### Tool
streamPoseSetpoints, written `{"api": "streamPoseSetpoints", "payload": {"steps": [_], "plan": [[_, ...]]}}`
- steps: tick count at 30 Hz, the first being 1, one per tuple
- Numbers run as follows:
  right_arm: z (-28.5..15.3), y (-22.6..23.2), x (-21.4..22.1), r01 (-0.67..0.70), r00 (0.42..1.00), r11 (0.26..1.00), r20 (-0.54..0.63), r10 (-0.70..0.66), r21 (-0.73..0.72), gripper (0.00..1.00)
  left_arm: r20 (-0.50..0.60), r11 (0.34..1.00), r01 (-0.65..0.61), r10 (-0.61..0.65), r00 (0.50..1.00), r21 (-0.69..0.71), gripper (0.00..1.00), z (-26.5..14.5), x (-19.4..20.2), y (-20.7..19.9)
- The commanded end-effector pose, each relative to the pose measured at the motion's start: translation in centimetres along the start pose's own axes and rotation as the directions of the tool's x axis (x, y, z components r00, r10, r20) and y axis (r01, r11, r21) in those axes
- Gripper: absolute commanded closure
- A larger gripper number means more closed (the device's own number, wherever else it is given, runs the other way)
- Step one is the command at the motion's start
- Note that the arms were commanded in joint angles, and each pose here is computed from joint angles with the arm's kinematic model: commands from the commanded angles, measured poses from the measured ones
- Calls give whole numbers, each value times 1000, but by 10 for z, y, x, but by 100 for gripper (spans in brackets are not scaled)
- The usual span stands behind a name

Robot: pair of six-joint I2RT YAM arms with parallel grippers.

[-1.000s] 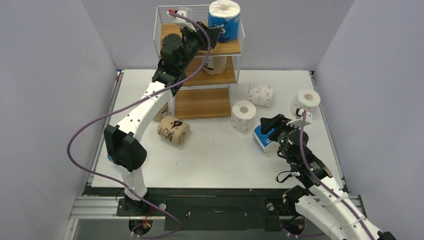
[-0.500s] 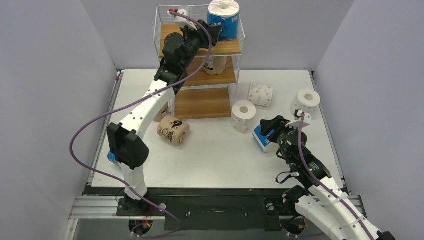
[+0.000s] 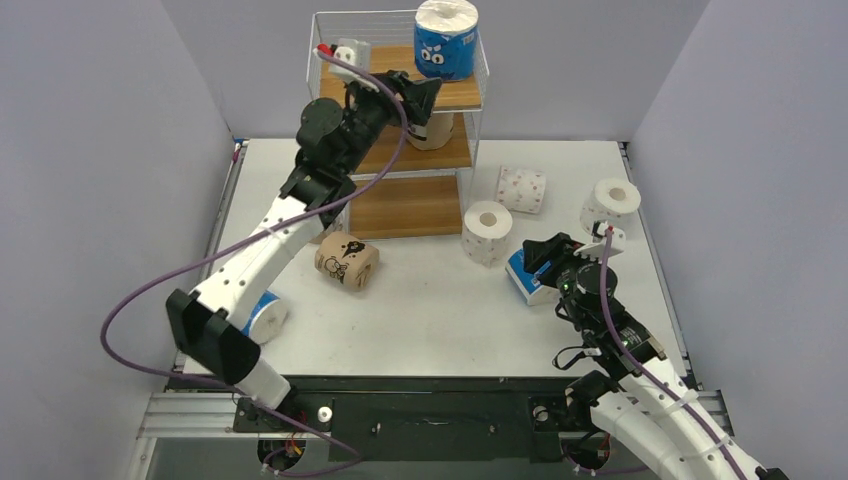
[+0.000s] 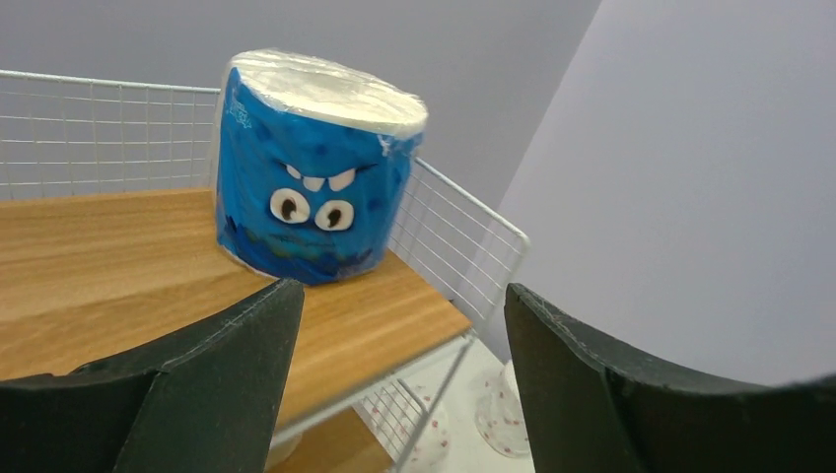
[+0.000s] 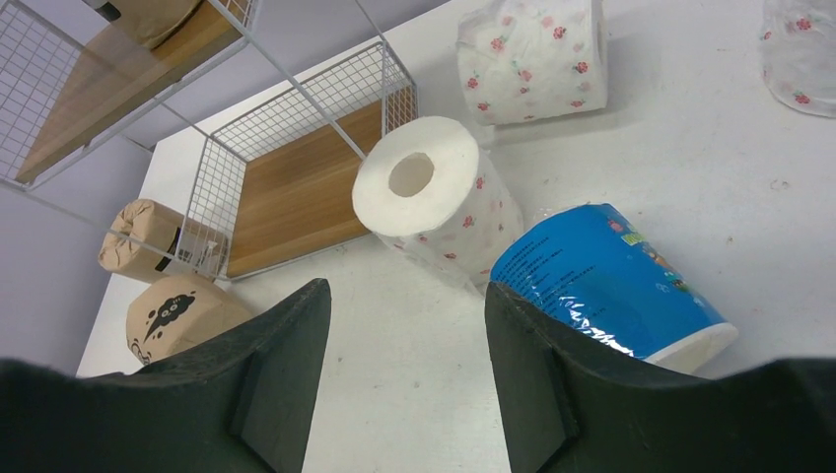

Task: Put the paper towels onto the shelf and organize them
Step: Adjust the paper towel on the shelf.

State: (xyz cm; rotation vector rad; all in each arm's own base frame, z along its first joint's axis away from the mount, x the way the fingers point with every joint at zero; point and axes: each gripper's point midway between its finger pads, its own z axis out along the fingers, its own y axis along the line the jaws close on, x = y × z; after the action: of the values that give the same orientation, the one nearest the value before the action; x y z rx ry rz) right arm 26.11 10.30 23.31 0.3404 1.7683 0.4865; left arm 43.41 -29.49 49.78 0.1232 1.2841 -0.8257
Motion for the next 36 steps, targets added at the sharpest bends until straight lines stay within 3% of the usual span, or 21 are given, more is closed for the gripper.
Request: {"api": "streamPoseSetpoints", "payload": {"steps": [1, 4, 9, 12, 16, 20, 22, 27, 36], "plan": [[-3, -2, 0, 9, 1000, 1000, 15, -9, -1, 45, 152, 998, -35, 27, 988, 44, 29, -54, -62, -36], [-3, -2, 1, 8, 1000, 1000, 10, -8, -4, 45, 113, 999, -41, 39, 993, 18, 35, -82, -40, -39], [-1, -5, 8, 11, 1000, 1000, -5, -11, 2, 46, 39, 997, -70, 71, 997, -38, 54, -105, 9, -32], [0, -6, 12, 10, 1000, 1000, -14, -10, 3, 46, -2, 996, -69, 69, 998, -59, 56, -107, 47, -24], [0, -5, 11, 10, 1000, 1000, -12, -10, 0, 47, -7, 993, -98, 98, 995, -71, 49, -103, 87, -13], [-1, -6, 9, 14, 1000, 1000, -6, -14, 5, 47, 11, 983, -157, 159, 987, -93, 28, -94, 112, 1], [-2, -6, 8, 12, 1000, 1000, -3, -12, 2, 47, 32, 978, -179, 184, 982, -110, 23, -89, 121, 8], [-2, -7, 10, 14, 1000, 1000, -8, -14, 5, 47, 85, 976, -169, 182, 980, -133, 20, -79, 130, 22], [-2, -7, 11, 12, 1000, 1000, -8, -12, 0, 47, 173, 979, -99, 130, 976, -179, 27, -53, 131, 46]]}}
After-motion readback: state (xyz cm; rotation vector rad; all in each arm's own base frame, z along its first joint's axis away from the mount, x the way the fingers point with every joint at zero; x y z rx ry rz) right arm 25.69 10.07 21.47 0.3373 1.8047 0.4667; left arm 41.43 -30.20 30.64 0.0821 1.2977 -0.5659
